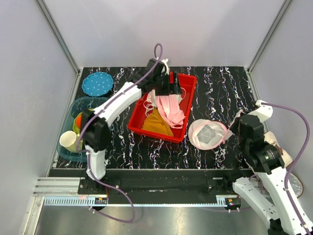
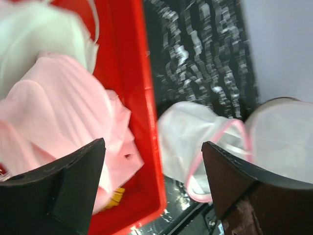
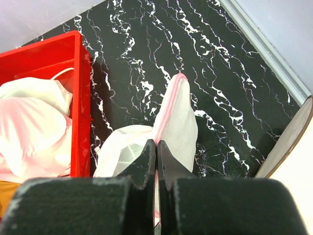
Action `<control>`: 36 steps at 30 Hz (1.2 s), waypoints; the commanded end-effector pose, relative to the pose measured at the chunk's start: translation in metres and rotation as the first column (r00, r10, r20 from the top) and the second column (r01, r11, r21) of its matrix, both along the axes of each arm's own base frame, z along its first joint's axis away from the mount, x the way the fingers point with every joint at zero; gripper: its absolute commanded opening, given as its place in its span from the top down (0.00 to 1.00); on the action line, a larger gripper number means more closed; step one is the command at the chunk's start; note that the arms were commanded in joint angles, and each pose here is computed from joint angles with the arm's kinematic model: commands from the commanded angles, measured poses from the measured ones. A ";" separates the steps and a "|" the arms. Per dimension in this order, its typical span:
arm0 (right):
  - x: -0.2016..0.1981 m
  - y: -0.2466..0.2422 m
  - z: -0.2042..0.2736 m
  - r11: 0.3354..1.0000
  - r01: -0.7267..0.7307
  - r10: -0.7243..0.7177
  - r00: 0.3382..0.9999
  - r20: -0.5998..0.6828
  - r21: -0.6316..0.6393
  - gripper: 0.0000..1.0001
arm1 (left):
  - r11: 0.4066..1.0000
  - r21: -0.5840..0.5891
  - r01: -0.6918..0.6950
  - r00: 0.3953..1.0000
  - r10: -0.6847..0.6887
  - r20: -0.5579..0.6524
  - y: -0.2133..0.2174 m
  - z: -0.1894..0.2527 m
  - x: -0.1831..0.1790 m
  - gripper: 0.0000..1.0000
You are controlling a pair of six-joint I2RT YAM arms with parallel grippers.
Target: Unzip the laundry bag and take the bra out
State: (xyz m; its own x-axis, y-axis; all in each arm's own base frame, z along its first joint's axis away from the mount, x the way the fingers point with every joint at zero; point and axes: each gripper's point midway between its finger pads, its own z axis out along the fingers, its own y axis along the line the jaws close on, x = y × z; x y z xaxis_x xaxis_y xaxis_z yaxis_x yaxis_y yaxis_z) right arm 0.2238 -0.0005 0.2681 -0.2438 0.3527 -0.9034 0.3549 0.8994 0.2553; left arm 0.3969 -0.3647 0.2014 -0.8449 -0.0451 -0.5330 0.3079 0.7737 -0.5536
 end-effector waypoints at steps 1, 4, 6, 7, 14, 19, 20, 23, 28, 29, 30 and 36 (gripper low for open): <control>0.015 -0.001 0.026 1.000 0.021 -0.019 0.998 0.067 -0.022 1.00 | 0.979 -0.193 0.070 0.961 -0.015 0.274 0.010 0.140 -0.023 0.17; 0.030 0.001 0.041 0.997 0.019 -0.013 0.997 0.072 -0.077 1.00 | 0.969 -0.201 0.145 0.939 -0.071 0.336 0.010 0.164 -0.041 0.16; 0.040 0.000 0.062 0.994 0.032 -0.022 0.995 0.093 -0.104 1.00 | 0.966 -0.181 0.183 0.926 -0.107 0.363 0.008 0.175 -0.051 0.16; 0.050 0.001 0.062 0.992 0.040 -0.031 0.997 0.073 -0.121 1.00 | 0.970 -0.159 0.183 0.922 -0.113 0.369 0.014 0.181 -0.055 0.16; 0.108 -0.013 0.091 0.982 0.121 -0.100 0.984 0.150 -0.142 1.00 | 0.975 -0.145 0.168 0.904 -0.094 0.418 0.041 0.200 -0.079 0.13; 0.139 -0.014 0.073 0.980 0.110 -0.110 0.994 0.010 -0.166 0.01 | 0.987 -0.103 0.122 0.911 -0.071 0.405 0.062 0.188 -0.089 0.09; 0.139 -0.011 0.070 0.983 0.096 -0.100 0.995 -0.015 -0.158 0.00 | 0.990 -0.089 0.108 0.920 -0.066 0.387 0.066 0.177 -0.090 0.07; 0.139 -0.002 0.057 0.990 0.054 -0.063 0.996 -0.063 -0.127 0.00 | 0.995 -0.085 0.050 0.916 -0.012 0.401 0.086 0.179 -0.094 0.06; 0.118 0.013 0.024 0.998 -0.031 0.023 0.990 -0.137 -0.056 0.00 | 0.991 0.043 -0.126 0.903 0.097 0.418 0.131 0.149 -0.092 0.05; 0.112 0.023 0.008 0.996 -0.081 0.076 0.982 -0.175 -0.023 0.00 | 0.990 0.060 -0.131 0.907 0.095 0.409 0.136 0.142 -0.095 0.04; 0.107 0.026 0.004 0.995 -0.099 0.096 0.979 -0.182 -0.009 0.00 | 0.980 0.085 -0.179 0.900 0.129 0.415 0.147 0.136 -0.094 0.05; 0.072 0.027 -0.039 0.995 -0.092 0.101 0.941 -0.322 0.042 0.00 | 0.964 0.049 -0.260 0.881 0.216 0.421 0.180 0.098 -0.123 0.01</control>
State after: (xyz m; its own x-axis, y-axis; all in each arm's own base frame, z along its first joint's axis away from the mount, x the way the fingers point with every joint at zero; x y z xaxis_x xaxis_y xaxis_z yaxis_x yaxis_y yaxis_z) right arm 0.3196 0.0202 0.2485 -0.4925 0.2889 -0.8210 0.3299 0.9349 0.1311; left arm 0.2783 -0.2096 0.2978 -0.6003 -0.0712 -0.7966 0.3466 0.8745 -0.3393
